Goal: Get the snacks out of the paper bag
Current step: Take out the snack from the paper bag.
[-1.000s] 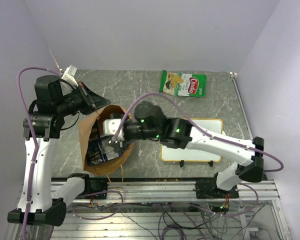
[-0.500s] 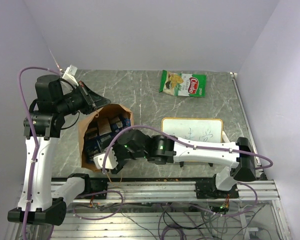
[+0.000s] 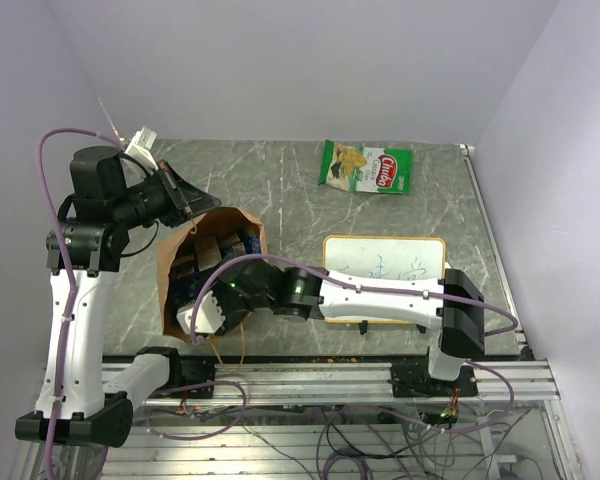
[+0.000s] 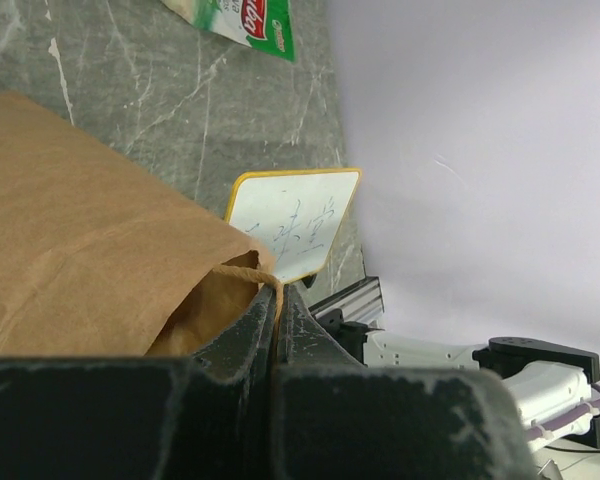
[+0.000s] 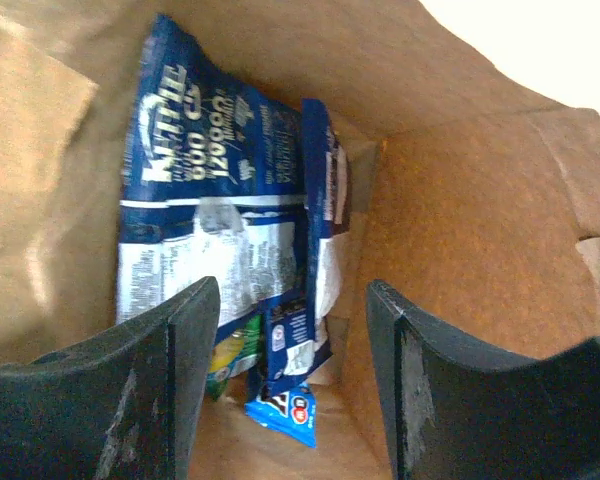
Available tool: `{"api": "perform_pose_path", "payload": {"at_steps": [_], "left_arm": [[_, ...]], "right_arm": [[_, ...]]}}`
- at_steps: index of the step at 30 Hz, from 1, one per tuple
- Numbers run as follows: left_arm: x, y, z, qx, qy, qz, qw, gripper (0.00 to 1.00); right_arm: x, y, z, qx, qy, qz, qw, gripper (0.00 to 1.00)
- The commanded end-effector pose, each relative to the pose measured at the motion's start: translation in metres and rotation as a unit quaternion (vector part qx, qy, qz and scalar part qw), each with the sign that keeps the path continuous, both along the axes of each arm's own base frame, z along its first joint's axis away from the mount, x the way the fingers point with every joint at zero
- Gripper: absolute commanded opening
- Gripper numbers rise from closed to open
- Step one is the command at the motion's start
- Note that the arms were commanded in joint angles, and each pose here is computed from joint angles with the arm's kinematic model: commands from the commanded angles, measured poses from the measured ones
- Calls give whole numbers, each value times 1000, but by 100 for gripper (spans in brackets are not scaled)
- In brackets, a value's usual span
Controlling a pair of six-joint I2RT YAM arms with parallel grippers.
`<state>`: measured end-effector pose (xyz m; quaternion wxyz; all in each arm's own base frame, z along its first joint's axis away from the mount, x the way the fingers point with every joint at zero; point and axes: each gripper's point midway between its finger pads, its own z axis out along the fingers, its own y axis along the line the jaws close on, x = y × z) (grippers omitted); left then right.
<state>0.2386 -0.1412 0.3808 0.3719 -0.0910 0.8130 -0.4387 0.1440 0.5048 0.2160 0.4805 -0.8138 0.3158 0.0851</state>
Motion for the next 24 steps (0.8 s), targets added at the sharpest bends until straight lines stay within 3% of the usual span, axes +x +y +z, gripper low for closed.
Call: {"api": "perform_pose_path", "payload": {"at_steps": [1,24], "left_arm": [[-5,1,16,19,-39,-13,999,7],[1,1,22,28,-42,-17,999,7]], "right_arm": [[21,14,22,32,-21,9,999,59],[64,22,-33,-8,-56,-6,998,58]]}}
